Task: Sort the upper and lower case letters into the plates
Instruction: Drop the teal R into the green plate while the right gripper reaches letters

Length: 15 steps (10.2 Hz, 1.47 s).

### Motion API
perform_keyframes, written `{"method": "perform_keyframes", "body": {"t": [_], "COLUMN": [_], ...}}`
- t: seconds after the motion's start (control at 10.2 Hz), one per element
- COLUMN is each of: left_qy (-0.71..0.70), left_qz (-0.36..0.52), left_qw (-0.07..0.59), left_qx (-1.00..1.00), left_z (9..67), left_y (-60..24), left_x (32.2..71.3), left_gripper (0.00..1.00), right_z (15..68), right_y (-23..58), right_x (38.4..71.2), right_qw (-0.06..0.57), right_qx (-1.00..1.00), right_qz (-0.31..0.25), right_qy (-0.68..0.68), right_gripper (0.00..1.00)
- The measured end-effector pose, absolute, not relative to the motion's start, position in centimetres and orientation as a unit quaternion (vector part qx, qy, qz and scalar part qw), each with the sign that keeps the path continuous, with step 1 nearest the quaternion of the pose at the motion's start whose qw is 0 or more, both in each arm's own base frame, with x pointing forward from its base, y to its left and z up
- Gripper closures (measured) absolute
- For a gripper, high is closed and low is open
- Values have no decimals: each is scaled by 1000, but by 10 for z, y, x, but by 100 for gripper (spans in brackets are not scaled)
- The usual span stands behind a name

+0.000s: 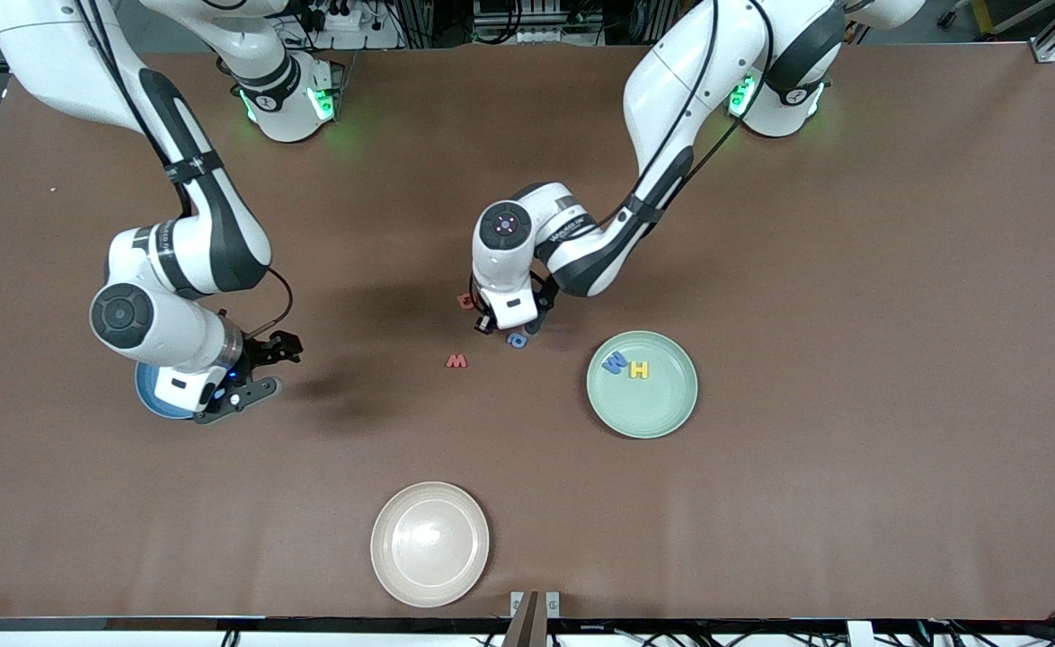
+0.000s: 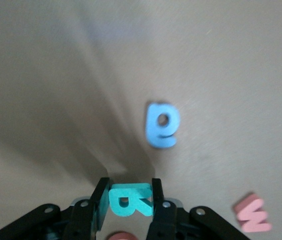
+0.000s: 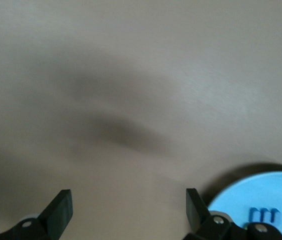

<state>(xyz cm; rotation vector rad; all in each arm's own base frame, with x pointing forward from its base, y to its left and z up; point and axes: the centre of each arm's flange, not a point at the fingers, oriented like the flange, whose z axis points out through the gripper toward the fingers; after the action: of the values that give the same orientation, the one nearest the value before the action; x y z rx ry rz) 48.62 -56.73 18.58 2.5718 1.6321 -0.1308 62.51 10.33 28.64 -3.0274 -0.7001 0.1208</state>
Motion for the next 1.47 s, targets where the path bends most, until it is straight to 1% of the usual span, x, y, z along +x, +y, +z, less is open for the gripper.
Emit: {"method": "perform_keyframes", "body": {"t": [0.29,0.49,0.59,0.78,0.98,1.17,1.47], "left_qy": [500,483,469,437,397,364,308], "left_qz": [-70,-80,-86,-102,-120,-135,-155], "left_qw": [0,-24,-34,-50,-53,-60,-72], "left_qx": [863,872,878,892,908,919,936], "left_z": [220,237,235,224,223,220,205], "left_y": [-524,-482,-460,-411,-356,-337,-344], "left_x": [519,548,561,587,616,620,602], "left_gripper": [62,62,62,62,62,62,62], "right_z": [305,318,321,315,290,263,223], "right_y": [190,282,325,392,423,434,466], "right_x": [618,601,592,573,565,565,547], "right_qw": [15,18,21,24,8,7,13], "right_qx": [-957,-936,-924,-902,-880,-848,-816], "right_qz": [17,-3,-11,-19,-18,-26,-41], "right_qy": [-288,-353,-381,-430,-474,-529,-577], "right_gripper": [0,0,0,0,0,0,0]}}
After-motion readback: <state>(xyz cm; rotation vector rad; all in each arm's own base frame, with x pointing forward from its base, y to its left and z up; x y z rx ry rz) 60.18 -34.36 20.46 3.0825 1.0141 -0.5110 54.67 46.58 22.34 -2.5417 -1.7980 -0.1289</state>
